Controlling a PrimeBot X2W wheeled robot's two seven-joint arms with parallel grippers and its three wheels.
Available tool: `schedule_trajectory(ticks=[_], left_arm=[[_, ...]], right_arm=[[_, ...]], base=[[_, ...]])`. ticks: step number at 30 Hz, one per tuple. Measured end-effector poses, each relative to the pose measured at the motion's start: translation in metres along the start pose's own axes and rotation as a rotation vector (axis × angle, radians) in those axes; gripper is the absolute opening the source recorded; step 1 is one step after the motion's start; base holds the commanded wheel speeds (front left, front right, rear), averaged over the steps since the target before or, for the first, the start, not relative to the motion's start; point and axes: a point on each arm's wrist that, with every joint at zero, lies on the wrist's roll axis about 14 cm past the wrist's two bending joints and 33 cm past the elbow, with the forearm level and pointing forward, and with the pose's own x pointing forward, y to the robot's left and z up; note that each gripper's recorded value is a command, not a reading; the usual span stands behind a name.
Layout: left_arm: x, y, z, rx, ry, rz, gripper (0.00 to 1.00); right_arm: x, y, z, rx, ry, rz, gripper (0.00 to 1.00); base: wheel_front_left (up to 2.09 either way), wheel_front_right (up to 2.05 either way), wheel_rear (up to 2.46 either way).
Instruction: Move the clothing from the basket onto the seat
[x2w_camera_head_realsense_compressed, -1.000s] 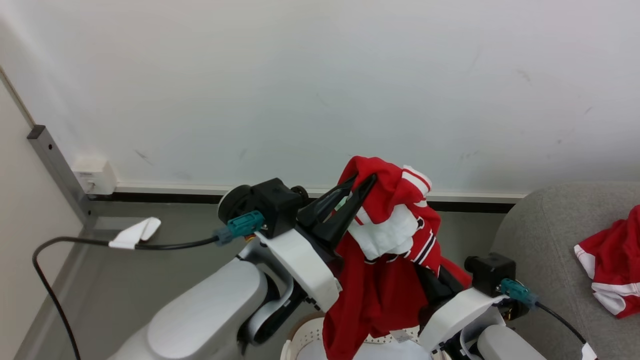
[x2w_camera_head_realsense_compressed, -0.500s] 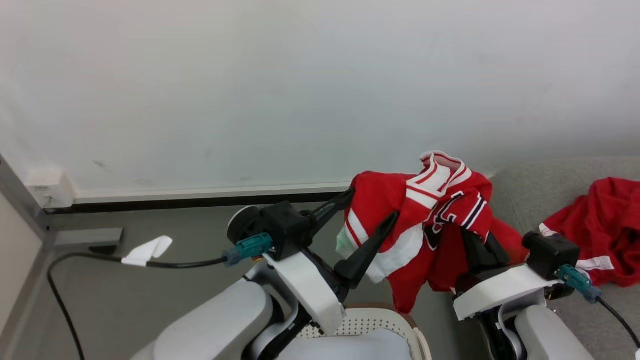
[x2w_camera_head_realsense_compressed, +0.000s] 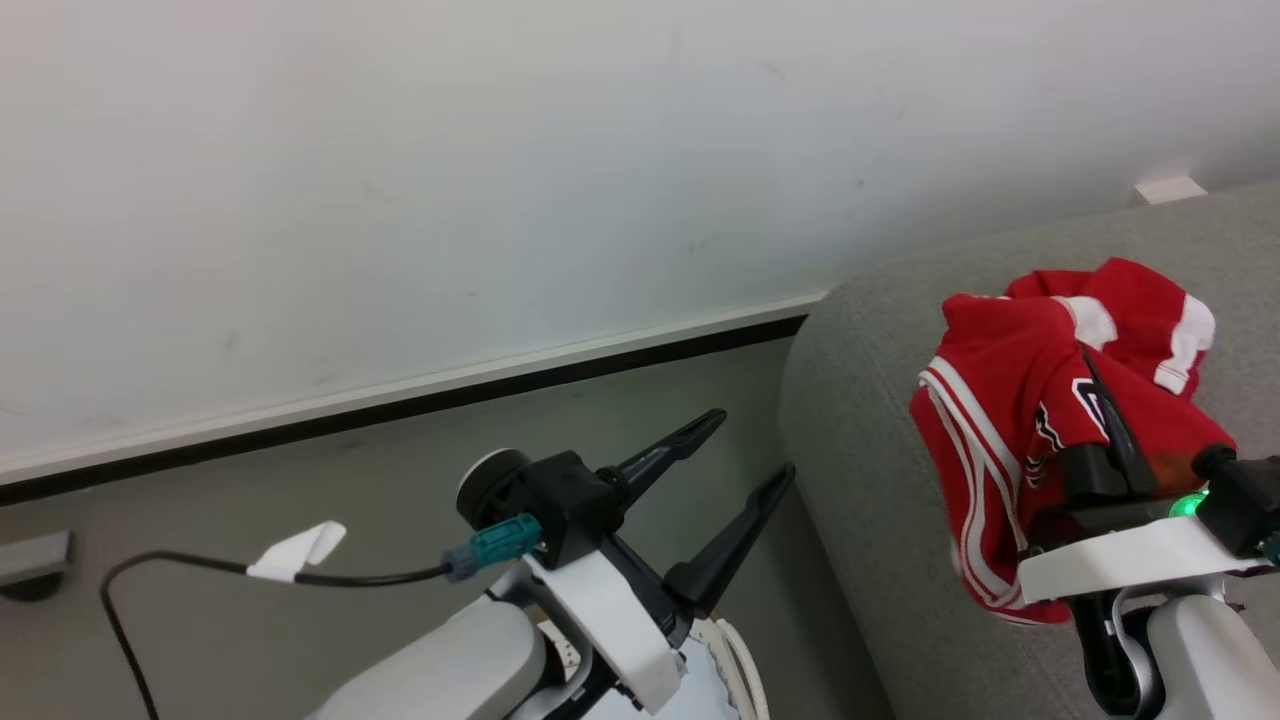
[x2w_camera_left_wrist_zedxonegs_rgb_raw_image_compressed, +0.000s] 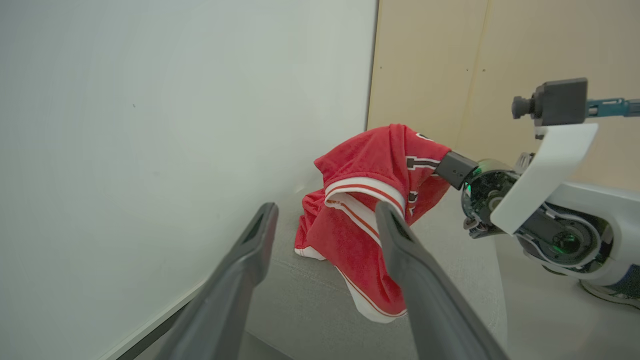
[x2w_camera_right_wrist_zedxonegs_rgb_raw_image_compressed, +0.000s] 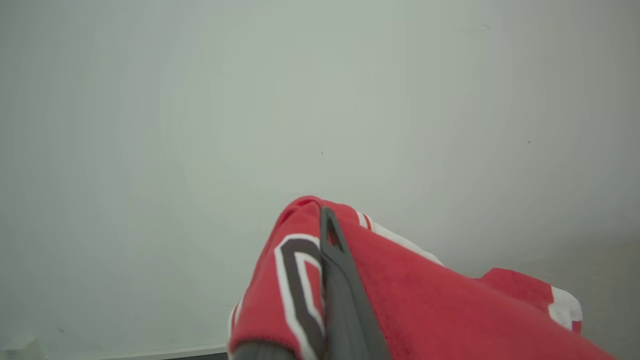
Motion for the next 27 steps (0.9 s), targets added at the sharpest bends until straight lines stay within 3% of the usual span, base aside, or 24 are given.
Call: schedule_trajectory(ticks=[14, 27], left_arm=[[0.039, -0.048, -0.033, -0.088, 0.014, -0.206, 1.00], [0.038, -0.047, -0.049, -0.128, 0.036, -0.226, 1.00]], right_arm=[[-0.053, -0.069, 0.038, -0.102, -0.065, -0.223, 0.00], [-0.046, -0.077, 0.042, -0.143, -0.050, -0.243, 0.00]], base=[[0.00, 0.00, 0.00], [0.00, 0.00, 0.00]])
